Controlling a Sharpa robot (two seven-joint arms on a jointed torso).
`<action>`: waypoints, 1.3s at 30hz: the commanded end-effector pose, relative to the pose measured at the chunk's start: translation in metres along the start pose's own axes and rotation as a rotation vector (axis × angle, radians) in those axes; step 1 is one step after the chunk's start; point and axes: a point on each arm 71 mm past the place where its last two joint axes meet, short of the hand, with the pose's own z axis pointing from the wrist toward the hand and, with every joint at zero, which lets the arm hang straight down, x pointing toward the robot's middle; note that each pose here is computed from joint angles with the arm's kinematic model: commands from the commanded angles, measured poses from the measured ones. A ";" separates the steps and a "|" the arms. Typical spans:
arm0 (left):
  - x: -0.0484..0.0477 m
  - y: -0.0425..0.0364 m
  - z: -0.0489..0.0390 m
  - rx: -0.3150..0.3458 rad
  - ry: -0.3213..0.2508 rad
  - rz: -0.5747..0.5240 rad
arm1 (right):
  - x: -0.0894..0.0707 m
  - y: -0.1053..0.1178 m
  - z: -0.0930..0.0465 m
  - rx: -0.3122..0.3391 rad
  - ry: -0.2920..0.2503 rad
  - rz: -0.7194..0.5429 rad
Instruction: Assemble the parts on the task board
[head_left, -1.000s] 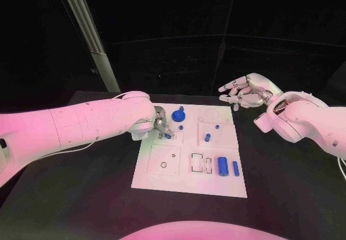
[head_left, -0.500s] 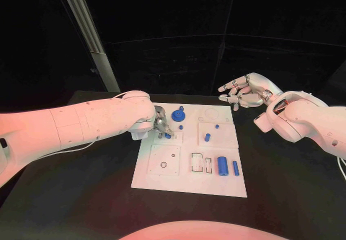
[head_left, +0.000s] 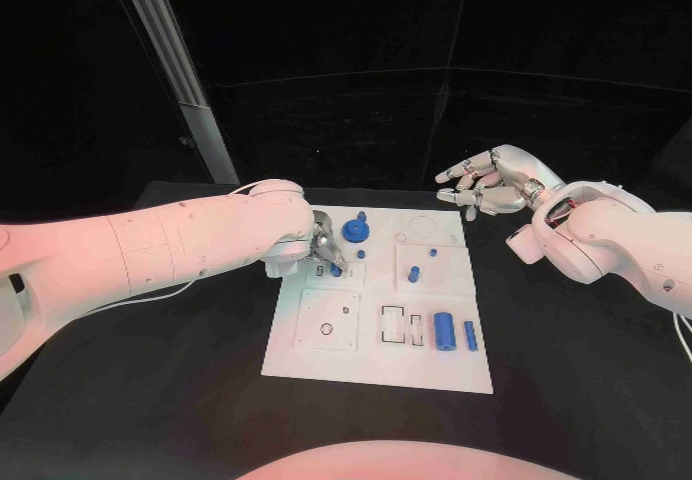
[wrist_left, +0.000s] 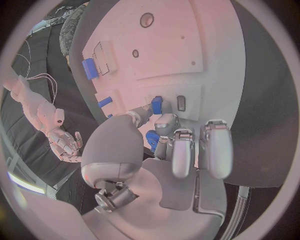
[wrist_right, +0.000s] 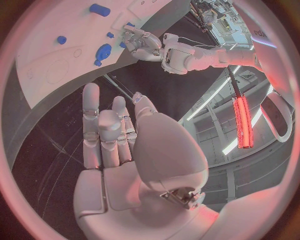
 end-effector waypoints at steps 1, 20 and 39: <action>0.0035 0.0011 0.0016 -0.014 0.032 0.028 | 0.000 0.002 0.000 -0.013 0.003 0.003; -0.0004 0.0015 0.0056 -0.030 0.023 0.023 | 0.001 0.003 0.001 -0.019 0.008 0.005; -0.0090 0.0144 -0.0047 0.002 -0.040 -0.032 | -0.001 0.001 0.001 -0.015 0.007 0.003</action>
